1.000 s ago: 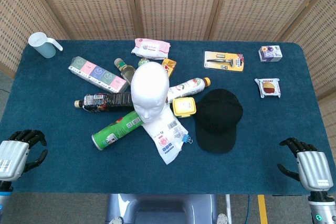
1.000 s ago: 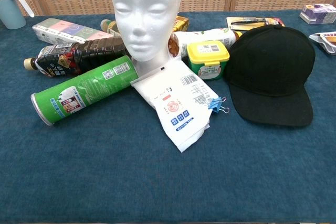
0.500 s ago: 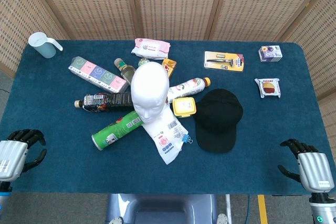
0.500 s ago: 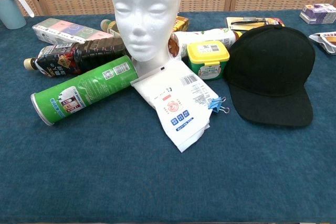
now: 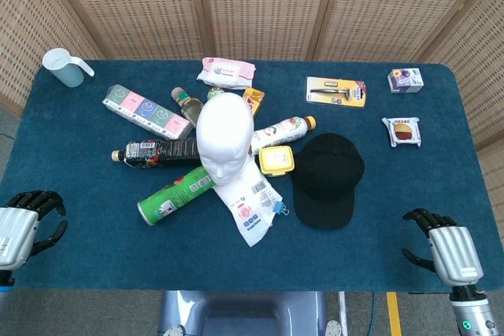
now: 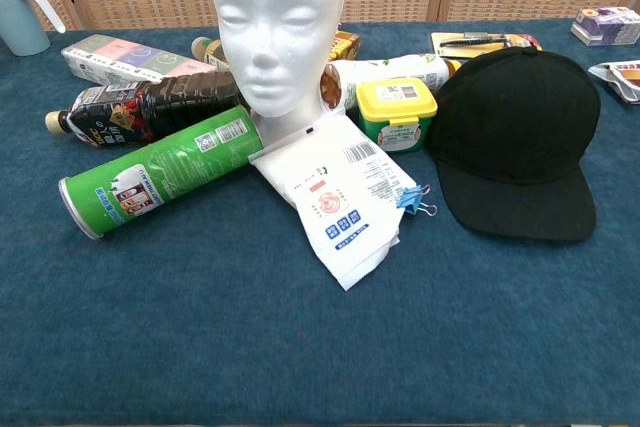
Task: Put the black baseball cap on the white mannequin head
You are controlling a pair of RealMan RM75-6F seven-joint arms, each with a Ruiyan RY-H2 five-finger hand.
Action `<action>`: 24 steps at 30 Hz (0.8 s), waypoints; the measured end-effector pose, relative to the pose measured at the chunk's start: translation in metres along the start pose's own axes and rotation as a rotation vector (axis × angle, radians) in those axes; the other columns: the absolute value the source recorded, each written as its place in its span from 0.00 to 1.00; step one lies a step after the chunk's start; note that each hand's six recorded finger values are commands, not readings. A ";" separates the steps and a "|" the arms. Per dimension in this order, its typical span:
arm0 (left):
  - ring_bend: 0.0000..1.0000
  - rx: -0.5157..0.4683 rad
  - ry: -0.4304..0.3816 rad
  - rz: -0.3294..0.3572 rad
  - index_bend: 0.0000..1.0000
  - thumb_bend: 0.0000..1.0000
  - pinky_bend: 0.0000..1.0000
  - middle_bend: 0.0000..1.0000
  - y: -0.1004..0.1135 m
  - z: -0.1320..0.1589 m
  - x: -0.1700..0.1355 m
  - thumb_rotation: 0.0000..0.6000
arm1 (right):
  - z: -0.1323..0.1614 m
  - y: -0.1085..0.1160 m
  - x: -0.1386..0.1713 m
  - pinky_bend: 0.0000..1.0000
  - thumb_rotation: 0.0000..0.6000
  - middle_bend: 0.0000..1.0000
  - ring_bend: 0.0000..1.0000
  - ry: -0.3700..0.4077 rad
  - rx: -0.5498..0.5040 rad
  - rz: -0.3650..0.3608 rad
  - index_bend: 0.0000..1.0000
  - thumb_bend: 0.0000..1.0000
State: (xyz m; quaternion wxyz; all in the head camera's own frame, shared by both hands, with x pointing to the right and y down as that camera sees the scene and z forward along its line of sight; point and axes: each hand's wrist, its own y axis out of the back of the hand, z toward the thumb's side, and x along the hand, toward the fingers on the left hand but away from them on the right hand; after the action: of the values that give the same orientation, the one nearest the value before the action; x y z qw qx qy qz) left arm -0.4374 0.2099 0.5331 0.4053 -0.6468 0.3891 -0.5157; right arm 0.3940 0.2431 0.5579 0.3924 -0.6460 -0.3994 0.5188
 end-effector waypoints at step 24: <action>0.32 0.036 -0.020 0.061 0.50 0.32 0.33 0.40 0.029 -0.004 0.022 1.00 | 0.107 -0.065 -0.056 0.77 1.00 0.65 0.72 0.301 -0.034 0.011 0.53 0.08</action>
State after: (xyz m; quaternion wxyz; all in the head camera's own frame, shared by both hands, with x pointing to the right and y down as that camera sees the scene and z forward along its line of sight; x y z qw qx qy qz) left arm -0.4401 0.1787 0.5142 0.4364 -0.6323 0.3951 -0.5036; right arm 0.2737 0.2255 0.6215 0.4342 -0.7252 -0.3412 0.4113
